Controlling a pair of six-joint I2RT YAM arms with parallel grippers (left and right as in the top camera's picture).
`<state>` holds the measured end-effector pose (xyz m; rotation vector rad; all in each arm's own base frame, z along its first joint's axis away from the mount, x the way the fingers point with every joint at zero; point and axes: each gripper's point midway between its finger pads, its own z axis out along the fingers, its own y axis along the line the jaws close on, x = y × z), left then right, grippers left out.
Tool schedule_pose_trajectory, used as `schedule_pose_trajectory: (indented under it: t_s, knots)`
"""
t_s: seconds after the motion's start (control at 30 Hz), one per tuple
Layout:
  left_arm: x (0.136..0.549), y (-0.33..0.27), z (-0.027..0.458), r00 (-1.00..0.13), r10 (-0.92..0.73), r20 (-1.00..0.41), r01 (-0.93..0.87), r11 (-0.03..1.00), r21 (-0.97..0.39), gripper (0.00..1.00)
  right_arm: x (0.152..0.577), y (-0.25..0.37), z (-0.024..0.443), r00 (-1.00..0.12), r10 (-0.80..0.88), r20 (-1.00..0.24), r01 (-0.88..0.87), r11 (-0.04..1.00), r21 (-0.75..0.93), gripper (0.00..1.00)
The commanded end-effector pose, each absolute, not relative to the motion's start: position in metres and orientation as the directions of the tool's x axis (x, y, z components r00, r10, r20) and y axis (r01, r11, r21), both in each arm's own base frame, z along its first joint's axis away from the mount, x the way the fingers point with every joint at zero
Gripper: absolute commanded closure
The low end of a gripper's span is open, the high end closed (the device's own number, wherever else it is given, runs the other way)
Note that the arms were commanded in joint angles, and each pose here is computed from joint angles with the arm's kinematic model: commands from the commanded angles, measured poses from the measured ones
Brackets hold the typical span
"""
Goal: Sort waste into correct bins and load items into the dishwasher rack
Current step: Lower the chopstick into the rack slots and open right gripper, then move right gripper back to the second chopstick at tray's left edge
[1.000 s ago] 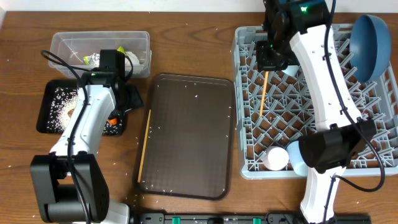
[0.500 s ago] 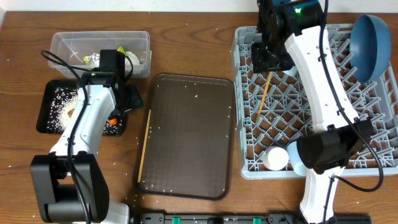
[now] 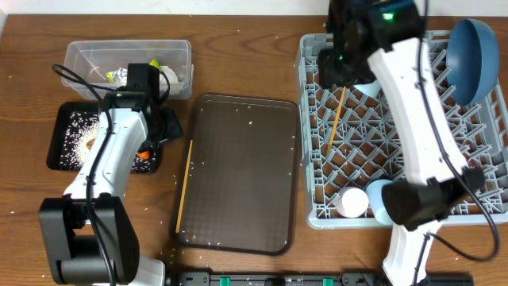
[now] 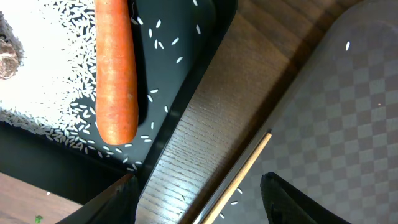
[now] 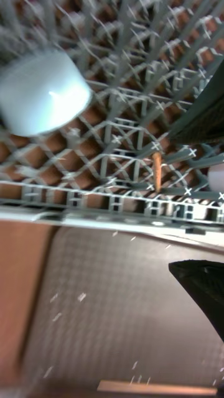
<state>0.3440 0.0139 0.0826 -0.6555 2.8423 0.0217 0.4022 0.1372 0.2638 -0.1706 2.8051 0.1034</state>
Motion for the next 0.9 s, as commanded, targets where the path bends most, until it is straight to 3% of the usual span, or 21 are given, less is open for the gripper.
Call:
schedule_pose_trajectory:
  t_s: [0.0, 0.2, 0.37, 0.87]
  knots:
    - [0.34, 0.016, 0.079, -0.873, -0.439, -0.212, -0.445, 0.895, -0.02, 0.36, 0.388, 0.142, 0.325, -0.859, -0.134, -0.494, -0.191, 0.979, 0.067, 0.46]
    - [0.34, 0.016, 0.079, -0.879, -0.426, -0.212, -0.433, 0.901, -0.017, 0.36, 0.377, 0.171, 0.351, -0.795, -0.187, -0.577, -0.281, 0.957, 0.077, 0.39]
    - [0.336, 0.028, 0.079, -0.892, -0.396, -0.218, -0.414, 0.91, 0.039, 0.37, 0.375, 0.219, 0.337, -0.777, -0.263, -0.572, -0.375, 0.923, 0.084, 0.37]
    - [0.307, 0.11, 0.077, -0.702, -0.692, -0.171, -0.704, 0.71, 0.018, 0.37, 0.38, 0.368, 0.174, -0.84, -0.423, -0.34, -0.508, 0.832, 0.22, 0.38]
